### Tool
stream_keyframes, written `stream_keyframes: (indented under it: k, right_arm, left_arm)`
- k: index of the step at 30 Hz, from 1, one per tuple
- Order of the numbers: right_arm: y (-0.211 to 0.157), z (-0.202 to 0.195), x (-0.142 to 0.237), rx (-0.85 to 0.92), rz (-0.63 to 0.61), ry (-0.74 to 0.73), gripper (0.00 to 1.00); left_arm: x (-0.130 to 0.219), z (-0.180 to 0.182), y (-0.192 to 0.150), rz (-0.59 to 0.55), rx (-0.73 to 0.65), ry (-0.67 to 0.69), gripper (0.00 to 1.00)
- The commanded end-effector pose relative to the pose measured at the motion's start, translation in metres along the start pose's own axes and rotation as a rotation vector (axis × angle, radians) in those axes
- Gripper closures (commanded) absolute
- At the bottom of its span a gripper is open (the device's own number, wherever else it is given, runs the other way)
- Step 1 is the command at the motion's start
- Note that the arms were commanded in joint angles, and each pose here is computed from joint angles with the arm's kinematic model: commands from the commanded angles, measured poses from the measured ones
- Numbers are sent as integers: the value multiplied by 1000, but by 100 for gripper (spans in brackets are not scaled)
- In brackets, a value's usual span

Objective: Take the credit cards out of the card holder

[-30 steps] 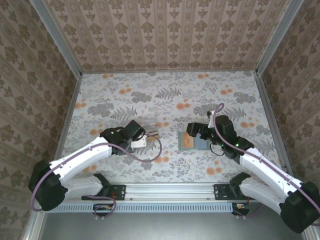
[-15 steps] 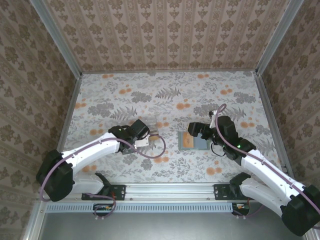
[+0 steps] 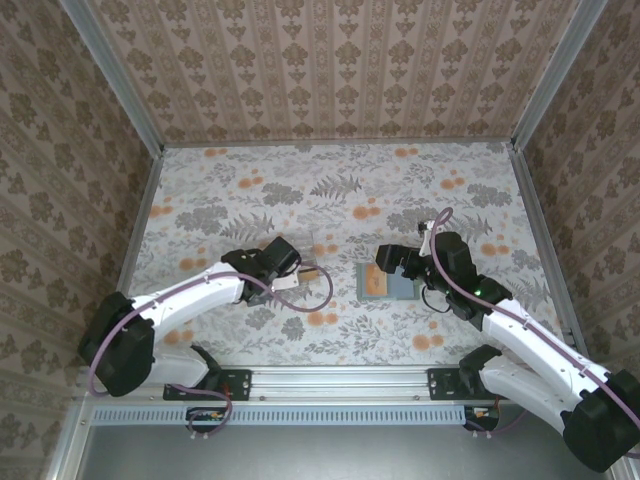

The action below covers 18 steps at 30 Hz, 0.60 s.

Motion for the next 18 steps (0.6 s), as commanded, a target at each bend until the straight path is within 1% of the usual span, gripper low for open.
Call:
stream_keyframes:
  k: [1,2,11,15,18]
  right_arm:
    - [-3,-3,1,-15,5,-17,0]
    - [-3,-3,1,-15,6,-16,0]
    - [-3,-3,1,-15,5,-16,0]
    - [-4,-4,0,-13,3,-22,0]
    - [-5,-5,-2,-8,8,-30,0]
  left_arm:
    - [-3,4,1,20,28,26,65]
    - [-4,4,1,25,29,28,64]
    - [-2,10,4,37,48,50,64]
    - [8,16,2,18,96,73,64]
    - [20,22,1,-21,160,94,63]
Point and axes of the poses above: each hand's point on the last joint's axis, 136 mm out from that joint toward the fingers, its own x axis back along the fingers, its own z axis along the line the jaws close on, y = z × x, the point moved 10 cm from there along x, back along the fingers, and after that the axes turned 5 degrees about -x, right-handed, at the moved point
